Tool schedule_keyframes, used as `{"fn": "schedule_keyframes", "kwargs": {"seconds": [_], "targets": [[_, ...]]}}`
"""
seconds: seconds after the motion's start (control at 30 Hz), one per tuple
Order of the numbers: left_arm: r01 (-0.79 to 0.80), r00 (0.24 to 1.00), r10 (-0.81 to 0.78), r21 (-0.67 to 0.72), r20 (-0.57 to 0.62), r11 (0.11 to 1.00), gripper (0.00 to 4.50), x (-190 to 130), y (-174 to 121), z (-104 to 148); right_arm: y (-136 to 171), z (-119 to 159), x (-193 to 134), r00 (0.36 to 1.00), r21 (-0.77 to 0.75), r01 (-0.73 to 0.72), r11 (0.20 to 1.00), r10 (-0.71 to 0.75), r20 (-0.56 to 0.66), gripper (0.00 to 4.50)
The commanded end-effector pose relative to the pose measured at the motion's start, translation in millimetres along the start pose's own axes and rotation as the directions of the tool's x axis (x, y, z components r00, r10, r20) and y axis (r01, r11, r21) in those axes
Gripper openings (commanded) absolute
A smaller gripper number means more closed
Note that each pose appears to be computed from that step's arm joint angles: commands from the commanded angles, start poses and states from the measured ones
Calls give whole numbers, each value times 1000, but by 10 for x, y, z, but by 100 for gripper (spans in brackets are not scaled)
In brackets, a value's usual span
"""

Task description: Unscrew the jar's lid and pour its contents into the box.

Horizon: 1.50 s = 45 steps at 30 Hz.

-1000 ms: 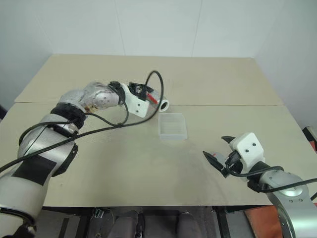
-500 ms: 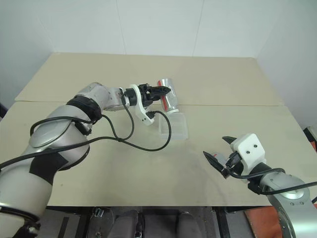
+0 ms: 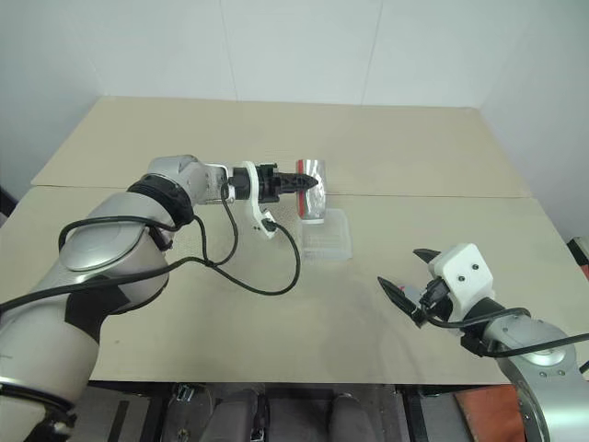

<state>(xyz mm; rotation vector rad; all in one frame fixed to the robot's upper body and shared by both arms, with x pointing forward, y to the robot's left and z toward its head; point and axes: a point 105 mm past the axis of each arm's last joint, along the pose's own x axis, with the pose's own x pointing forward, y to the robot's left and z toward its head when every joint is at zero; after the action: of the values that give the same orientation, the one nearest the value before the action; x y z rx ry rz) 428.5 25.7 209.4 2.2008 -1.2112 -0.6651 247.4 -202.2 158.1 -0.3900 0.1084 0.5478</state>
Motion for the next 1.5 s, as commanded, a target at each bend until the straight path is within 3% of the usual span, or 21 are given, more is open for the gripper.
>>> {"fn": "schedule_keyframes", "kwargs": {"seconds": [0.03, 0.1, 0.17, 0.2, 0.3, 0.37, 0.47, 0.53, 0.6, 0.7, 0.8, 0.97, 1.1, 1.37, 1.5], "targets": [[-58, 983, 6, -283, -181, 957, 211, -52, 37, -210, -65, 66, -44, 999, -41, 29, 999, -28, 23, 447], [-96, 970, -7, -411, -243, 907, 211, -97, -6, -256, -71, 45, -43, 999, -42, 34, 999, -34, 18, 447], [-174, 938, -55, -605, -341, 777, 211, -146, -93, -331, -75, 27, -42, 999, -38, 34, 999, -33, 13, 447], [-215, 927, -81, -694, -367, 687, 211, -179, -145, -344, -76, 27, -38, 999, -39, 33, 999, -33, 14, 447], [-377, 886, -161, -877, -436, 298, 211, -270, -310, -412, -85, 54, -18, 999, -37, 34, 999, -33, 27, 447], [-466, 868, -181, -884, -463, 28, 211, -341, -406, -430, -90, 69, -7, 999, -34, 31, 999, -30, 35, 447], [-536, 844, -176, -794, -506, -287, 211, -442, -515, -427, -72, 108, 17, 998, -39, 7, 999, -5, 57, 447], [-577, 808, -191, -684, -557, -447, 211, -520, -587, -443, -50, 168, 37, 996, -40, -14, 999, 17, 89, 447], [-619, 757, -229, -559, -612, -552, 211, -631, -664, -441, -48, 184, 57, 995, -41, -21, 999, 24, 94, 447], [-630, 745, -236, -542, -624, -557, 211, -818, -699, -248, -43, 132, 91, 997, -41, -32, 999, 35, 65, 447], [-609, 740, -255, -460, -623, -646, 211, -975, -644, -19, -31, 85, 121, 998, -40, -48, 998, 50, 48, 447], [-583, 761, -304, -399, -573, -708, 211, -1103, -596, 282, -21, 125, 176, 996, -50, -65, 997, 68, 55, 447], [-586, 780, -332, -432, -531, -686, 211, -1186, -607, 508, 12, 101, 178, 996, -53, -76, 996, 79, 44, 447], [-634, 764, -384, -494, -518, -595, 211, -1295, -742, 695, 63, 88, 193, 996, -55, -77, 996, 79, 42, 447], [-634, 757, -364, -475, -542, -611, 211, -1297, -749, 774, 59, 118, 214, 996, -59, -70, 996, 73, 57, 447]]}}
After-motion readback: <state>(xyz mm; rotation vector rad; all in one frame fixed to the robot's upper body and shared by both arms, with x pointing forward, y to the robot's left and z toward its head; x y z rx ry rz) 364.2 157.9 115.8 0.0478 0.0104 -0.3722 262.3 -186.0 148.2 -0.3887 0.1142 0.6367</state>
